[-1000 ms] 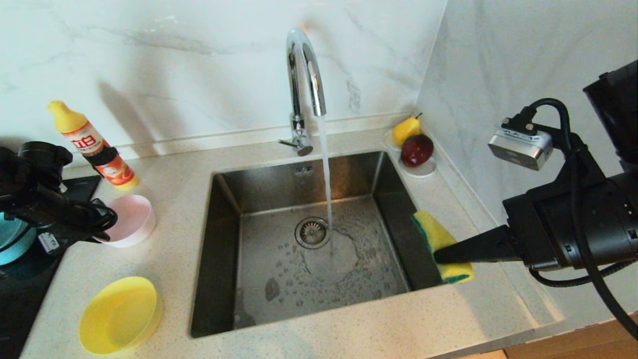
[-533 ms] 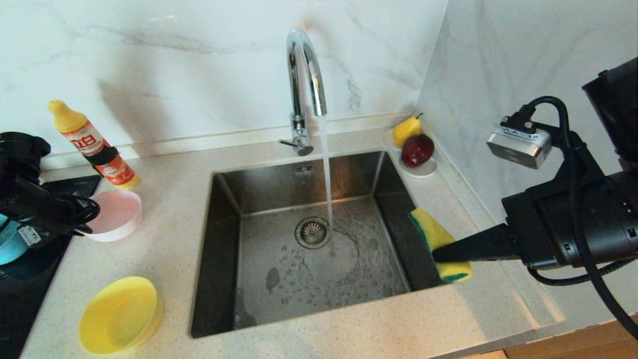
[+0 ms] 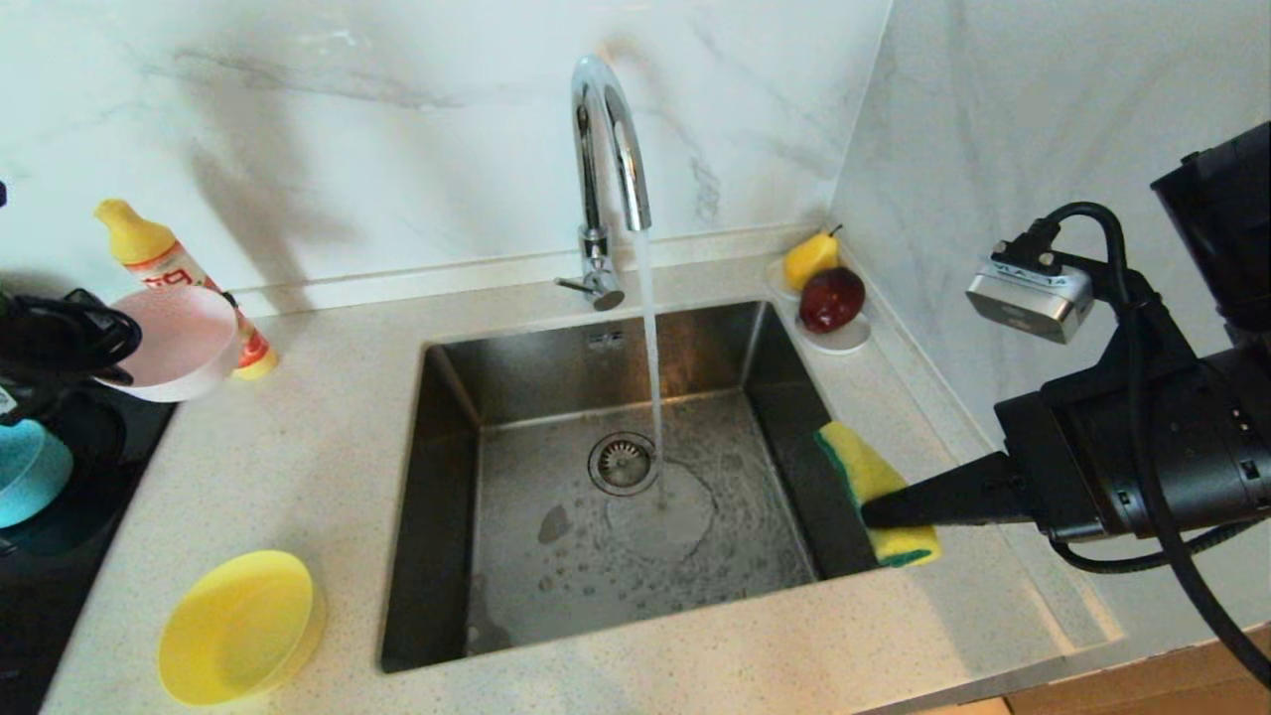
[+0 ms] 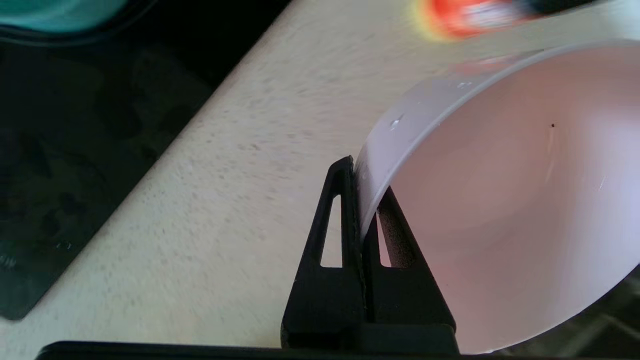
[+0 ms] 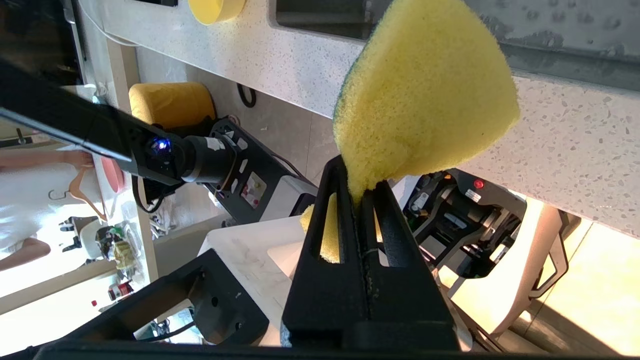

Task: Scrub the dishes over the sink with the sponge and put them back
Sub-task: Wash the bowl

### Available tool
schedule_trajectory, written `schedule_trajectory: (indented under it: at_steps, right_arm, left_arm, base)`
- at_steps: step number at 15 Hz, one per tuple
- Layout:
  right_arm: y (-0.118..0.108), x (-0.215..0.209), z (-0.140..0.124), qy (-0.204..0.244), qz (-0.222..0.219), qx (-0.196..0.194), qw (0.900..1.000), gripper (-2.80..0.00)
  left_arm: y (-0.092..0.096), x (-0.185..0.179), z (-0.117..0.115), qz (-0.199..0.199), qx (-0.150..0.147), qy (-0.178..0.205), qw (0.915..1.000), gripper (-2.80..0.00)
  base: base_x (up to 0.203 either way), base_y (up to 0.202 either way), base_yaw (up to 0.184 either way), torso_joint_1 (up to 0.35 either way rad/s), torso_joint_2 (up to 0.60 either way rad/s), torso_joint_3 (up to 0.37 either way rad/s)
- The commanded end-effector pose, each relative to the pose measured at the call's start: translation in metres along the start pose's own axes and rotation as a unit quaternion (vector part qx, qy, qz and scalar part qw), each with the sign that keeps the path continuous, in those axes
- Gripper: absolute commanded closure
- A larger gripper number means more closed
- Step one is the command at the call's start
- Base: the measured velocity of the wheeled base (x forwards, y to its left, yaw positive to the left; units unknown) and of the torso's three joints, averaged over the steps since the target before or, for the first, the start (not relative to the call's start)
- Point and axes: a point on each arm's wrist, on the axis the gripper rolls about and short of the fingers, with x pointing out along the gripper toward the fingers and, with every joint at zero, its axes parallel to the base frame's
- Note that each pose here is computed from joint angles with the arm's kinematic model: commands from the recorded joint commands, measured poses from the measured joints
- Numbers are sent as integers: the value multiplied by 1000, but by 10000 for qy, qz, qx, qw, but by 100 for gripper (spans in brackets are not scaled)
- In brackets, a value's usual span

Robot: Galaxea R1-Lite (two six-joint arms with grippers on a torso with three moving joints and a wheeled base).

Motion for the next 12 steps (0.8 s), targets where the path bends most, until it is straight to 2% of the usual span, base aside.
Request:
schedule_trajectory:
  at_steps: [1,3,5,9,12]
  right_arm:
    - [-1,1,0,36,-2,20,10000,0]
    - [-1,2,0,45,2,27,10000,0]
    - [-1,2,0,48,0,28,10000,0]
    - [-1,2,0,48,-9,15,10000,0]
    - [0,1,0,17,-6,-10,10000,0]
  left_arm:
    - [-22,-46,-1,-461,122,-286,9985,0]
    - [-40,-67,-12,-782,321,-254,9961,0]
    - [-56,-71,-28,-967,543,-12,9938,0]
    - [-88,-51,-65,-1103,923,616,9877,0]
    - [-119,-39,-100,-1067,1319,828,9820,0]
  base:
    - [0,0,0,0,0,0]
    - [0,0,0,0,0,0]
    - [0,0,0,0,0,0]
    - [0,0,0,0,0,0]
    - [0,0,0,0,0,0]
